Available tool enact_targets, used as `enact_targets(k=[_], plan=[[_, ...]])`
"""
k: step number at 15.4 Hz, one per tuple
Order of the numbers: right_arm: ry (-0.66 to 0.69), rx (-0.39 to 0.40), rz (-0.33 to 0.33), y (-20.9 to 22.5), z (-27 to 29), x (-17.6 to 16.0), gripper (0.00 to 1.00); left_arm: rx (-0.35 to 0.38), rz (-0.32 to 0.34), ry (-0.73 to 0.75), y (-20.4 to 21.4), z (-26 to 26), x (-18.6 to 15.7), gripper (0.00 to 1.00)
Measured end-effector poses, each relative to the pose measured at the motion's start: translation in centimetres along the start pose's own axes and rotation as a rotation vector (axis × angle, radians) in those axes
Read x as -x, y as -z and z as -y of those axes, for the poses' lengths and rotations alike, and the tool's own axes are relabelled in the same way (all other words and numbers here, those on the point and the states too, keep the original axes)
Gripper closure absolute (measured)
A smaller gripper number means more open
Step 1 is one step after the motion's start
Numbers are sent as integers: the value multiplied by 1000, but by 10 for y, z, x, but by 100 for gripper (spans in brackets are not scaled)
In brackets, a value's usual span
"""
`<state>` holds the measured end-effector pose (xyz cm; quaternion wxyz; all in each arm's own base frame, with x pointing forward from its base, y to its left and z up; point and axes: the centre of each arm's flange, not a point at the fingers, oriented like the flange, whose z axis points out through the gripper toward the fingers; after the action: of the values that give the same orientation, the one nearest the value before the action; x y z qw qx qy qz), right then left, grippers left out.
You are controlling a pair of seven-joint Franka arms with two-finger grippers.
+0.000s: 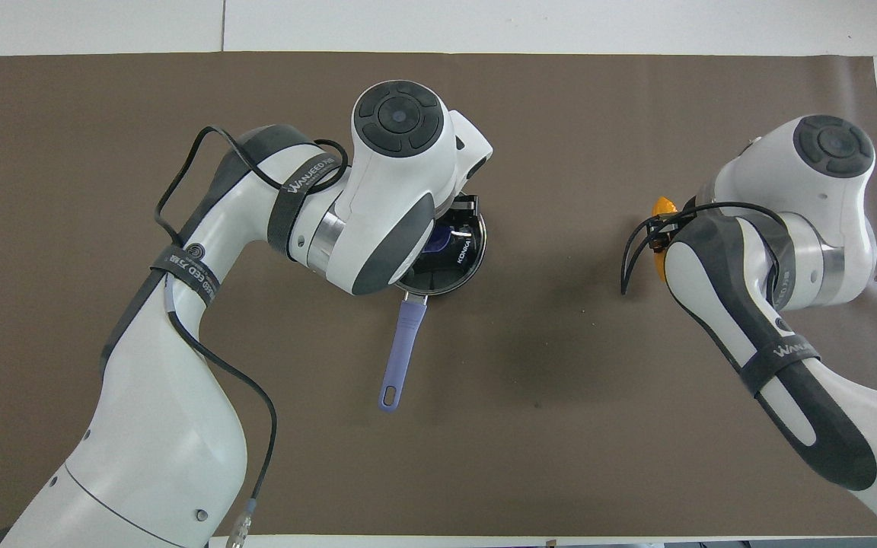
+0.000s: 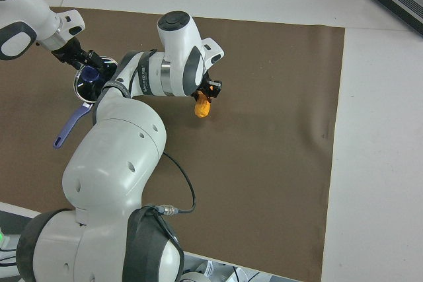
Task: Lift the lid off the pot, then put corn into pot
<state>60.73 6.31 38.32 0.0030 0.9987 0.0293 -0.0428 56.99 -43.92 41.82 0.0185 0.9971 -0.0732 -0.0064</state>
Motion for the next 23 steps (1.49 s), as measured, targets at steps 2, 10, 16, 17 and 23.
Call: enact_targets(k=[2,10,16,17,23], plan=[[31,3,2,36,21,-11,62,-6,-1,-3,-1,0,0,7],[-34,14,-10,64,114,-22,62,-10,-3,-17,-4,-7,4,32],[-52,16,-17,65,133,-20,62,-12,1,-14,-3,-7,5,32],[-53,16,-18,65,133,-20,62,-12,5,-10,-2,-7,6,32],[-92,7,-29,66,145,-19,62,13,11,77,86,39,5,32]])
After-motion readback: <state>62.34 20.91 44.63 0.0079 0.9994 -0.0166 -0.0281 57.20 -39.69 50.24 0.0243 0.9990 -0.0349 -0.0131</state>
